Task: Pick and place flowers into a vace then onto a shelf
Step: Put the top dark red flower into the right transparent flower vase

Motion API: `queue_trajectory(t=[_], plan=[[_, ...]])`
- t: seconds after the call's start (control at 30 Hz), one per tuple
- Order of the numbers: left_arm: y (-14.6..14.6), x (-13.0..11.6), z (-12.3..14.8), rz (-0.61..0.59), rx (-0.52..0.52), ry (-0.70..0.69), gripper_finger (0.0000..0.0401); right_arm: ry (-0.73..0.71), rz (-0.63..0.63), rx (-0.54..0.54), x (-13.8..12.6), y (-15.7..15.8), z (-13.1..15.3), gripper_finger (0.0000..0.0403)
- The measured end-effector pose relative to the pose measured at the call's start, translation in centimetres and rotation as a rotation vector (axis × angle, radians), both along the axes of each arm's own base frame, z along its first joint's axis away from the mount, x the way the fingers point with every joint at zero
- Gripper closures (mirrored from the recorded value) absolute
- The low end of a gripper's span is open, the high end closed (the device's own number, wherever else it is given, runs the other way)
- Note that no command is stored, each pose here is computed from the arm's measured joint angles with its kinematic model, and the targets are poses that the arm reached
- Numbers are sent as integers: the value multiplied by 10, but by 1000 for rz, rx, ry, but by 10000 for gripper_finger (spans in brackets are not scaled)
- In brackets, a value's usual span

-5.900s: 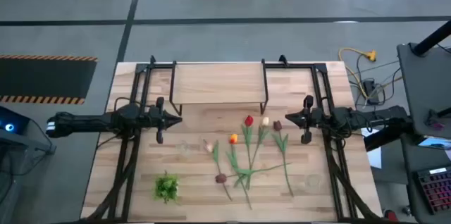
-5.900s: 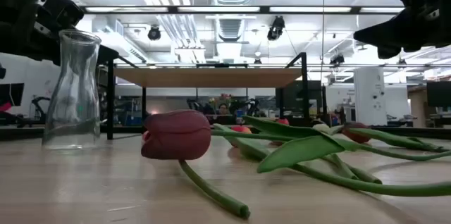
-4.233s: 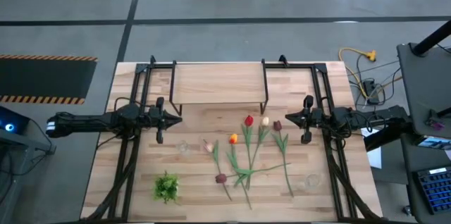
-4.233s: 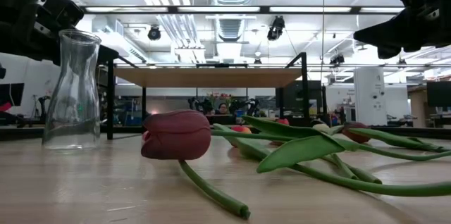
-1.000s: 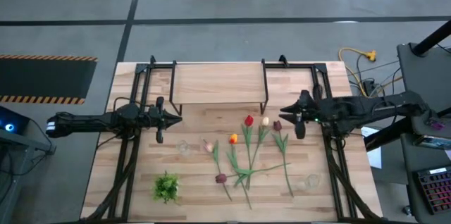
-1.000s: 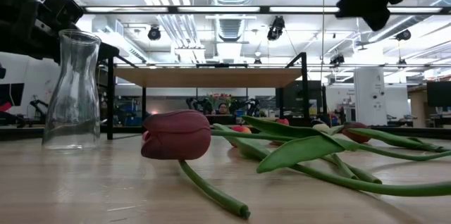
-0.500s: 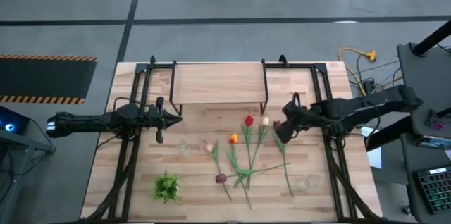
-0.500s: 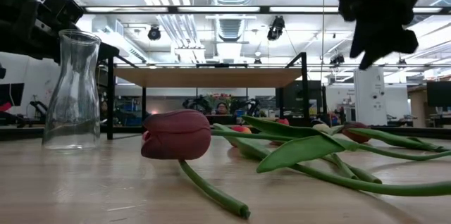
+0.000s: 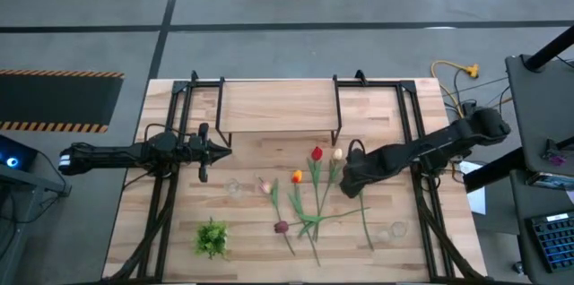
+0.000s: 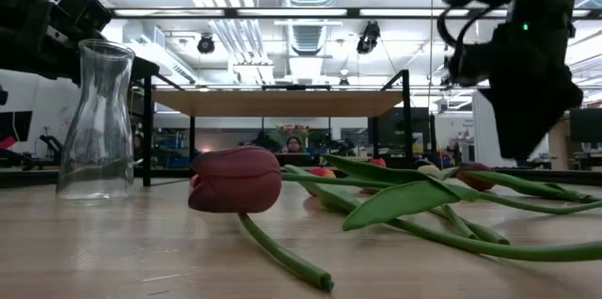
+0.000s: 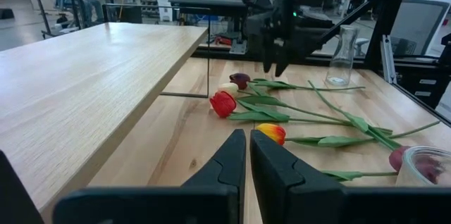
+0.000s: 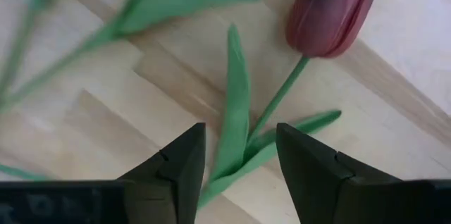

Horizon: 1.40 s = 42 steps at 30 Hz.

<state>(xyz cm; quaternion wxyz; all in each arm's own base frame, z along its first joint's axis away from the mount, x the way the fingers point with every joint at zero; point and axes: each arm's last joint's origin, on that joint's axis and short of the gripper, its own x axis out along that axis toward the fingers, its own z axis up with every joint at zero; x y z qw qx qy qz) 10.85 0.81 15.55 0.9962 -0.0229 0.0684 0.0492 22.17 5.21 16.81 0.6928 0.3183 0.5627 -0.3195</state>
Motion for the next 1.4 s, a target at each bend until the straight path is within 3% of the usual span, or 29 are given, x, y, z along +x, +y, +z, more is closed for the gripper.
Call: queue_trajectory(t=[0.5,0.73,1.07,1.4], plan=[[0,0,-1,0,0,5,396,142,-39,-33,9,4,-35,242],[0,0,-1,0,0,8,396,141,-35,-30,10,4,-36,283],[0,0,-1,0,-1,11,396,124,-26,-11,9,5,-33,385],[0,0,-1,0,-1,11,396,119,2,-12,6,3,-27,390]])
